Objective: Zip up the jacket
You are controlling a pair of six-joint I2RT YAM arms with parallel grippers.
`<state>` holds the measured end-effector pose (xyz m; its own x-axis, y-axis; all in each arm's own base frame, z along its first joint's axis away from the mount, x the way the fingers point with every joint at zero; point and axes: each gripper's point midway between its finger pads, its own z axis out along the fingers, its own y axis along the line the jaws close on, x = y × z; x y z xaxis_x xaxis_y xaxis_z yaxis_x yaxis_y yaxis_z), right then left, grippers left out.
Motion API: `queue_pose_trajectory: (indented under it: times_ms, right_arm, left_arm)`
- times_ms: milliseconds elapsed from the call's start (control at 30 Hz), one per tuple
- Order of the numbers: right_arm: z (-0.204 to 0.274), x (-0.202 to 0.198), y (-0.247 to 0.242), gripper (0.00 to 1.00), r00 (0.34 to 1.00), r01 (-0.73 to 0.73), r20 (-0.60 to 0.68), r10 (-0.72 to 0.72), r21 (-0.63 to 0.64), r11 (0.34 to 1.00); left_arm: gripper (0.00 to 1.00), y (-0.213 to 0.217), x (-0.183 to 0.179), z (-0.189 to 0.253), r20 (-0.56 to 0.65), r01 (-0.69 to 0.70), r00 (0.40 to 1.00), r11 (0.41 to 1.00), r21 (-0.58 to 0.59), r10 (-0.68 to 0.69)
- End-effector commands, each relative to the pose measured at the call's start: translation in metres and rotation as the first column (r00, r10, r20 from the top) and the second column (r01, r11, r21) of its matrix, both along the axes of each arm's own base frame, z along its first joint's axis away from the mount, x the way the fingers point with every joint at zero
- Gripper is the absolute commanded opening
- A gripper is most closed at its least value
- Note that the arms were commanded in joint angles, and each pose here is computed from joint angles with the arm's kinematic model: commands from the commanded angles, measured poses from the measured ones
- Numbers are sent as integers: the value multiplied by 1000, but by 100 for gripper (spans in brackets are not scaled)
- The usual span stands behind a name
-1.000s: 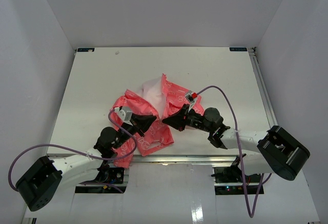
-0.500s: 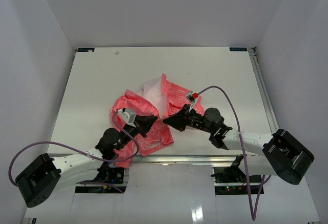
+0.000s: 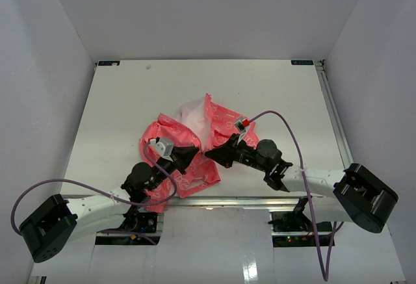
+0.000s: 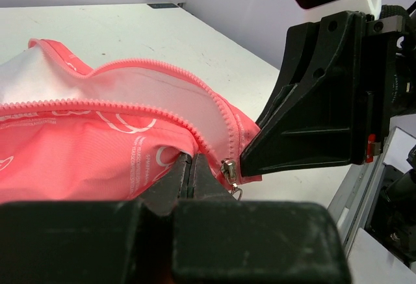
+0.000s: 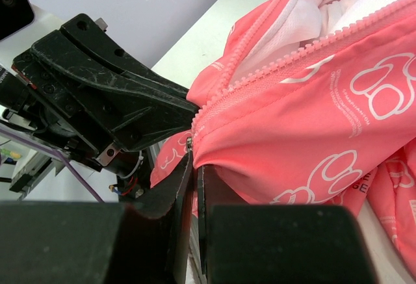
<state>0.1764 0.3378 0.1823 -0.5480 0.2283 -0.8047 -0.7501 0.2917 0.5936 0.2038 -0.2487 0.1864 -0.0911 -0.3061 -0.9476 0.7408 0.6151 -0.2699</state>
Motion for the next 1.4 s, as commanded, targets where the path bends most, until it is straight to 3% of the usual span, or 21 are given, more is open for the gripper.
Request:
queue_pose_trajectory:
  times_ms: [0, 367, 1367]
  right_arm:
    - [29, 15, -1, 8, 992, 69, 98, -75, 65, 995]
    - [32, 13, -2, 8, 990, 60, 125, -66, 50, 997]
    - [54, 6, -9, 8, 992, 57, 101, -78, 192, 980]
  left_arm:
    - [0, -8, -15, 12, 36, 85, 996, 996, -16, -84]
    - [0, -20, -24, 8, 24, 167, 986, 986, 13, -167]
    - [0, -10, -16, 8, 25, 95, 995, 995, -23, -95]
